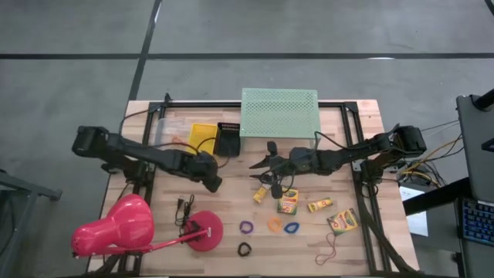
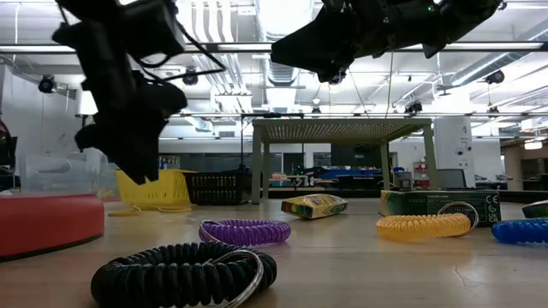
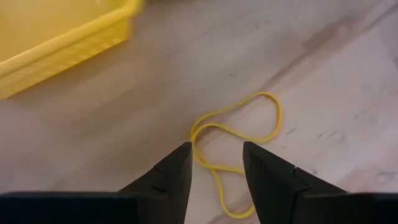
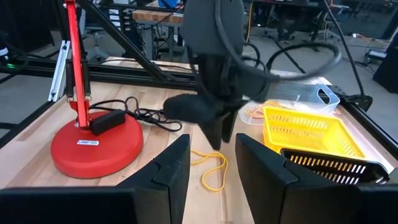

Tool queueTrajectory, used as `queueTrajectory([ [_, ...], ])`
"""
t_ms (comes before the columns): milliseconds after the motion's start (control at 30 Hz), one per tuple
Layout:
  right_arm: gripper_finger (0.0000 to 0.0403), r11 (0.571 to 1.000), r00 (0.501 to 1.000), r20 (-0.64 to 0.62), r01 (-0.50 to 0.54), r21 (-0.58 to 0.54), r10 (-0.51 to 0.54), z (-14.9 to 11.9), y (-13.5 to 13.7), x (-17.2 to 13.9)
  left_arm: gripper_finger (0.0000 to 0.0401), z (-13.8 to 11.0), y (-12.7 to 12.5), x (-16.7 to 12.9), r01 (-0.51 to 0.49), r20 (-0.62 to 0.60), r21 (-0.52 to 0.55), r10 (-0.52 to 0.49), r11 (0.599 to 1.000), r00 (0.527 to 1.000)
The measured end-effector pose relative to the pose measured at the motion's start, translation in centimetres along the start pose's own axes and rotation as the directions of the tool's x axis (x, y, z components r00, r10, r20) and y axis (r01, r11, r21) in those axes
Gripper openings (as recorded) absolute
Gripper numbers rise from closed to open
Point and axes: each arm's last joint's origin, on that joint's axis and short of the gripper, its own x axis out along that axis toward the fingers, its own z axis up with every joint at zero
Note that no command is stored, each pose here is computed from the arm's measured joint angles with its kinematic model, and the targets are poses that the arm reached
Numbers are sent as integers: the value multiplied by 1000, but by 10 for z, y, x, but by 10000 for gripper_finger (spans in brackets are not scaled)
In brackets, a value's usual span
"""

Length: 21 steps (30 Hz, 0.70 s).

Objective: Pick & Place Office Desk Supplies
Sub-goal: Put the yellow rubber band into the transparent bin

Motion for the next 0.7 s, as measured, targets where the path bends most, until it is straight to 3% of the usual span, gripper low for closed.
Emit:
queueTrajectory([
  [167,123,1000,1000,0,0,0,0,0,0,0,150,1,-5,10,-56,-51,61,59,997,997],
  [700,123,1000,1000,0,0,0,0,0,0,0,150,1,-6,10,-45,-51,73,49,996,997],
])
